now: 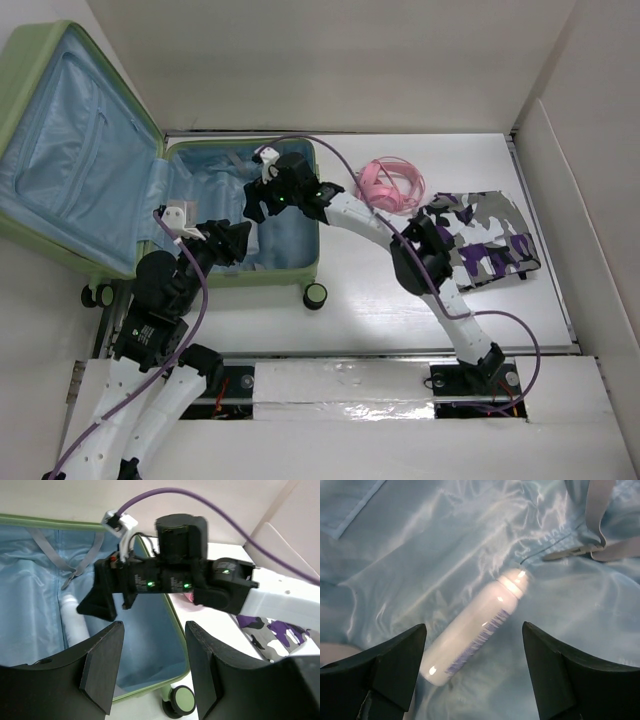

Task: Pack the luggage

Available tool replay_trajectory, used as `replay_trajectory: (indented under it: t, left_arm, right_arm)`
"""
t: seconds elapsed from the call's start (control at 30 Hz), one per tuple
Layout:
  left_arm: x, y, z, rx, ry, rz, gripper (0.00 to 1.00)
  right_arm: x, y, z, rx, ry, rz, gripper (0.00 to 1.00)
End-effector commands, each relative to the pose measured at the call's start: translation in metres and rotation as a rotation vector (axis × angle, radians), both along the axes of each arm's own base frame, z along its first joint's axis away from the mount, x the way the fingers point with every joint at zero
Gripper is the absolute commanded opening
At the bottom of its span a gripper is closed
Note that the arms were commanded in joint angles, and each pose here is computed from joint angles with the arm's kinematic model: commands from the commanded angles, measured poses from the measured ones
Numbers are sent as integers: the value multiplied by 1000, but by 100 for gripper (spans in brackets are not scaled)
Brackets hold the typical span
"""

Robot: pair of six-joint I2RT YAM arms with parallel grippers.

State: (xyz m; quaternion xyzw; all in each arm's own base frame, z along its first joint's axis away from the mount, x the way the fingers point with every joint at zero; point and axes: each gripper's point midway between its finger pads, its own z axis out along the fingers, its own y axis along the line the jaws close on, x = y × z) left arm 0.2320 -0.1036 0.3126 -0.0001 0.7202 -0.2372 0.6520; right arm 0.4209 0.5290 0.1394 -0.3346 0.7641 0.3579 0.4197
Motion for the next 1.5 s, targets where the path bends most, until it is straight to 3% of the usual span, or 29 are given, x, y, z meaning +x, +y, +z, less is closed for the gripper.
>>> replay_trajectory:
  t: [0.0,0.03,0.07,0.1,0.17,0.23,0.3,0.33,0.37,0.4,0.43,0.5,0.53,0.63,0.83,1.0,1.2,1.47]
  left_arm:
    - [3,0,5,-6,-20,7,49]
    - [3,1,5,-6,-23,7,49]
    - [3,1,5,-5,-21,8,49]
    - [3,1,5,-4,-20,11,49]
    - [3,2,5,-6,-21,11,49]
    - [1,1,7,-12,-30,7,49]
    - [0,2,9,-15,-37,7,49]
    - [0,2,9,-16,-35,5,49]
    - [0,2,9,-16,-35,7,49]
    - [0,2,9,-18,-36,7,49]
    - [-1,1,10,-19,-39,1,49]
    - [-3,-5,10,-20,-37,-31,49]
    - [-2,-6,9,-20,-35,-36,49]
    - [-4,-8,10,-21,-37,-50,49]
    - [-5,-6,10,-20,-39,-44,49]
    - [-6,-4,11,-20,-44,-38,49]
    - [-7,-8,11,-20,-44,-61,49]
    - [-9,-7,14,-24,-55,-58,49]
  right_arm:
    - [-11,-10,123,194,-154,58,81]
    - [-10,-17,146,242,-204,58,74]
    - [-7,-44,163,256,-228,23,45]
    - [-1,-60,172,264,-252,-12,30]
    - [32,-113,163,220,-278,-167,9]
    - [50,-159,153,125,-274,-294,8]
    - [73,-219,124,-2,-258,-477,19]
    - [76,-238,113,-39,-252,-530,29]
    - [79,-258,105,-71,-250,-587,44]
    - [81,-277,98,-98,-251,-625,69]
    - [81,-305,85,-124,-234,-668,79]
    - [82,-329,72,-148,-206,-682,96]
    - [88,-352,63,-158,-185,-710,100]
    - [92,-359,51,-160,-116,-639,100]
    - [122,-340,58,-172,-122,-595,100]
    - [129,-330,35,-136,-51,-651,100]
    - [127,-331,4,-190,4,-772,100]
    - [121,-302,-20,-215,70,-750,98]
